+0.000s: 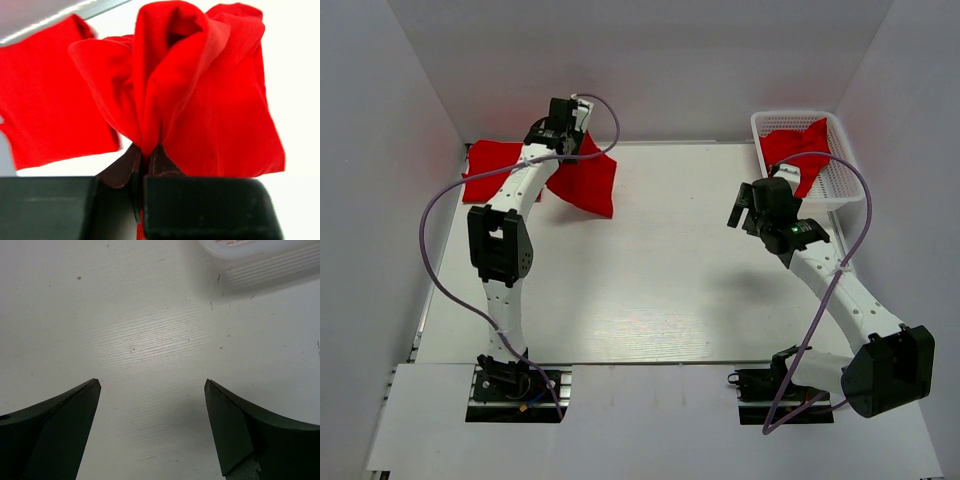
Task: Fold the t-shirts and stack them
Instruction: Put the neatly folded tshirt into the corner of the board with the left arm
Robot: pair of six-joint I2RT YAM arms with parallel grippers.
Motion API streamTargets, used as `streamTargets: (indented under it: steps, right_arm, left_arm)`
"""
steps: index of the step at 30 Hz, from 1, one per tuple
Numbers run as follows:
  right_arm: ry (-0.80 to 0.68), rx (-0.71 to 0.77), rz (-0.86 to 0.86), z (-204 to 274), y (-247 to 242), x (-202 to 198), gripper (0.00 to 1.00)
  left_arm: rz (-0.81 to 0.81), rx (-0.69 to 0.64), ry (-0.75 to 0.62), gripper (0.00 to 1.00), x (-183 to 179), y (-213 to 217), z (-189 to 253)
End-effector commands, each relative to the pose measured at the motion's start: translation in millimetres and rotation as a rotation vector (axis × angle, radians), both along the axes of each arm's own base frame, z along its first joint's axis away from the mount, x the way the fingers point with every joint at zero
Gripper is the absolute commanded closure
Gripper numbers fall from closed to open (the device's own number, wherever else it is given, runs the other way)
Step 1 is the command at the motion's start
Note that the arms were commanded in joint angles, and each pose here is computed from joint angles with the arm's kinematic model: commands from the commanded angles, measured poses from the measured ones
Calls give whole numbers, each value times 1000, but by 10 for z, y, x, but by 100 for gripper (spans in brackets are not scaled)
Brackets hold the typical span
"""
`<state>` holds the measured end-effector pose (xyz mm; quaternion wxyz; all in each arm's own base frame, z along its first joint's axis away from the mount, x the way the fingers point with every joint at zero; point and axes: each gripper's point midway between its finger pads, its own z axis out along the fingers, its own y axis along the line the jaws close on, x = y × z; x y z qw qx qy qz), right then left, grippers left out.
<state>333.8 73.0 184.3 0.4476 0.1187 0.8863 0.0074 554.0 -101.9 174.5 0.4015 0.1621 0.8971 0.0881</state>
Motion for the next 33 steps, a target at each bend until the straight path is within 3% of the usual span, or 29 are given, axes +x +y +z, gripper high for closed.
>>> streamTargets:
  steps: [1, 22, 33]
  right_arm:
    - [-56, 12, -8, 222, -1, 84, 10]
    - [-12, -12, -2, 68, 14, 146, 10]
    - [23, -38, 1, -2, 11, 173, 10]
  left_arm:
    - [15, 27, -133, 100, 103, 247, 652]
    - [-59, 54, -260, 100, 97, 707, 1388]
    - [-33, 103, -292, 100, 139, 962, 1473]
